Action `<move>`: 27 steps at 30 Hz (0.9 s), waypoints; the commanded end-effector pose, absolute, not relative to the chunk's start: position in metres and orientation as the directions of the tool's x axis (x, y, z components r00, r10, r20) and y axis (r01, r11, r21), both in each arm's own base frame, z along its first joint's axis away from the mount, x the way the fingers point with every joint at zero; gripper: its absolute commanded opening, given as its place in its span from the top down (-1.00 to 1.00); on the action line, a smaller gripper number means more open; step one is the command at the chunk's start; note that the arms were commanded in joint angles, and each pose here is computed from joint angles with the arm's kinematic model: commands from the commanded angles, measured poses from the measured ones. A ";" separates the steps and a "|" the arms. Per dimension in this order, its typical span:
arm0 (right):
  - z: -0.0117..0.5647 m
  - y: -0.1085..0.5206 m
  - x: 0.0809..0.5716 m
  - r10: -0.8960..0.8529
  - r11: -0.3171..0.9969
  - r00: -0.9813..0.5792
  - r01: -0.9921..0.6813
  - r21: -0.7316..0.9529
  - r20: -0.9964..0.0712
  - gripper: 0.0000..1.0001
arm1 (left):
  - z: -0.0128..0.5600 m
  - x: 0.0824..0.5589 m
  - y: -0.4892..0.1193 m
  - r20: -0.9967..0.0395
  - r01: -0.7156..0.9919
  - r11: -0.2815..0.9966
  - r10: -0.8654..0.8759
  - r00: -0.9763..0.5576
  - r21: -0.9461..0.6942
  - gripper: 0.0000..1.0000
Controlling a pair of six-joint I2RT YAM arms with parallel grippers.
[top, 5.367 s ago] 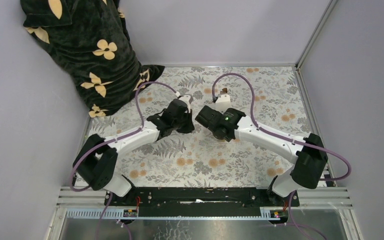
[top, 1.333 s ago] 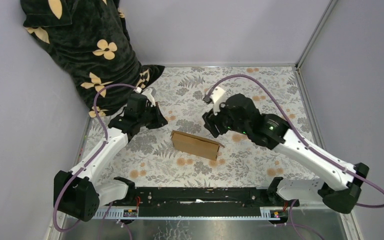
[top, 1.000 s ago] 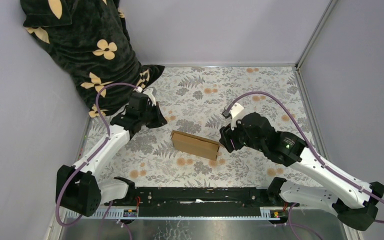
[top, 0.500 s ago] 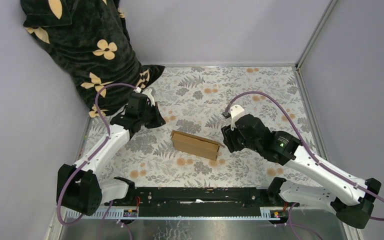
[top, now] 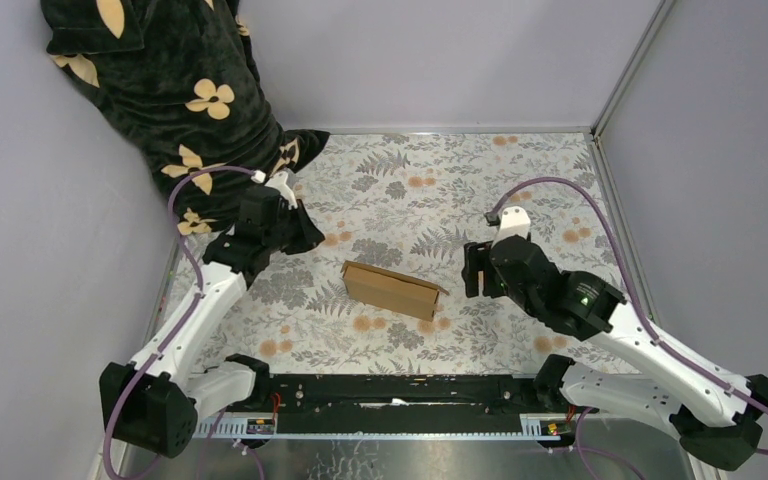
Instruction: Fold the paper box
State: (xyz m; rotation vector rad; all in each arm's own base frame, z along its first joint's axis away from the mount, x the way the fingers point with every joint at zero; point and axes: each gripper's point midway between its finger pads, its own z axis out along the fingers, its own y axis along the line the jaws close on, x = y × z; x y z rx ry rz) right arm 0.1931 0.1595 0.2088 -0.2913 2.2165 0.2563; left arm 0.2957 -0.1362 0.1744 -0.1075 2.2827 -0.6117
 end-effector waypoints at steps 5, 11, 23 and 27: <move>0.259 0.165 0.198 -0.057 0.949 -0.602 -0.282 0.145 -0.796 -0.75 | 0.266 0.289 -0.148 -0.702 0.205 0.818 -0.301 -0.645 -0.538 0.44; 0.310 0.175 0.203 0.034 0.956 -0.645 -0.203 0.213 -0.763 -0.99 | 0.333 0.276 -0.147 -0.743 0.249 0.782 -0.364 -0.562 -0.571 -0.96; 0.302 0.221 0.197 -0.015 0.852 -0.619 -0.419 0.314 -0.785 -0.99 | 0.398 0.257 -0.183 -0.729 0.307 0.693 -0.463 -0.504 -0.652 -0.97; 0.304 0.213 0.192 -0.017 0.846 -0.593 -0.437 0.304 -0.805 -0.99 | 0.390 0.237 -0.216 -0.798 0.314 0.776 -0.370 -0.476 -0.547 -0.97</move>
